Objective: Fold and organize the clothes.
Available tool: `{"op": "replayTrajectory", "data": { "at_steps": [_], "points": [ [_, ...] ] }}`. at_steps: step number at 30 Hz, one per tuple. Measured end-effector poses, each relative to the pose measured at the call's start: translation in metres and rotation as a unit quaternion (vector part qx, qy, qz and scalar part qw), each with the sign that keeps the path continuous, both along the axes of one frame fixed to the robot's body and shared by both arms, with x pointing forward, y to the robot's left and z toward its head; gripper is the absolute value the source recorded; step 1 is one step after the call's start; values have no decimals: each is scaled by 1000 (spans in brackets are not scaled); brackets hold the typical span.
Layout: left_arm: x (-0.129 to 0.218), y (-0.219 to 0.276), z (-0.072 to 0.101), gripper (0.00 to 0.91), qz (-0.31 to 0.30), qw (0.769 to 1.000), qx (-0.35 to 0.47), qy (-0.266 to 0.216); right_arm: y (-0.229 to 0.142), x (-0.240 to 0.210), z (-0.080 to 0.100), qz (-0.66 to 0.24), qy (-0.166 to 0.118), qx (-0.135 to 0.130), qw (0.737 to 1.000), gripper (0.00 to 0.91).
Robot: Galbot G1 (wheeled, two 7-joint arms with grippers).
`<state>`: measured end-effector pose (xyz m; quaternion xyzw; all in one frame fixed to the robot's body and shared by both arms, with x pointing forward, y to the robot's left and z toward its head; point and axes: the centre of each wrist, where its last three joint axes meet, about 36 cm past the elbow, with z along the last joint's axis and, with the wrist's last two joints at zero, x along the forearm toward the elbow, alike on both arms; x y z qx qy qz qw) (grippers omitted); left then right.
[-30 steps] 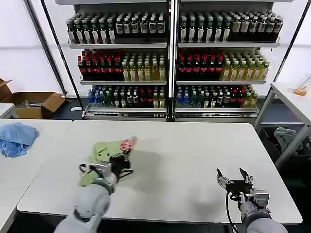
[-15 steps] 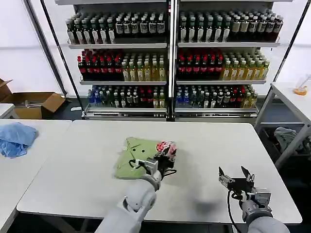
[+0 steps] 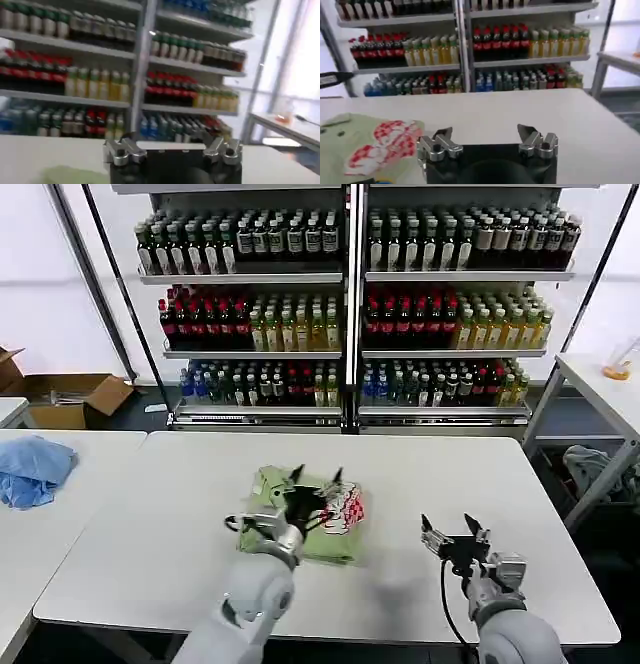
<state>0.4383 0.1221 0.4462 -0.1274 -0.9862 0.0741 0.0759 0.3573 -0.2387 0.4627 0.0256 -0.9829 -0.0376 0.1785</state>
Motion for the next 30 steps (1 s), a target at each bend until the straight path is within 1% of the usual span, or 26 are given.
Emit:
{"op": "replayTrajectory", "data": {
  "at_steps": [6, 11, 15, 18, 19, 20, 21, 22, 30],
  "points": [
    [-14, 57, 7, 907, 61, 998, 15, -24, 32, 34, -10, 17, 20, 52, 998, 907],
    [-30, 82, 13, 907, 94, 995, 18, -41, 61, 63, -18, 34, 45, 95, 994, 907],
    [-41, 96, 16, 907, 111, 992, 21, -48, 81, 83, -24, 40, 63, 116, 990, 907],
    [-47, 105, 18, 907, 121, 991, 26, -51, 96, 97, -29, 44, 77, 125, 988, 907],
    [-49, 108, 18, 907, 124, 991, 28, -52, 100, 102, -31, 43, 82, 128, 987, 645],
    [-51, 110, 19, 907, 126, 990, 29, -52, 104, 106, -32, 42, 85, 131, 987, 494],
    [-53, 111, 19, 907, 128, 990, 29, -52, 107, 111, -34, 40, 89, 132, 986, 131],
    [-54, 113, 19, 907, 129, 990, 30, -53, 110, 115, -35, 38, 93, 134, 986, 0],
    [-60, 119, 18, 907, 137, 989, 33, -53, 125, 137, -49, 25, 120, 138, 983, 0]
  ]
}}
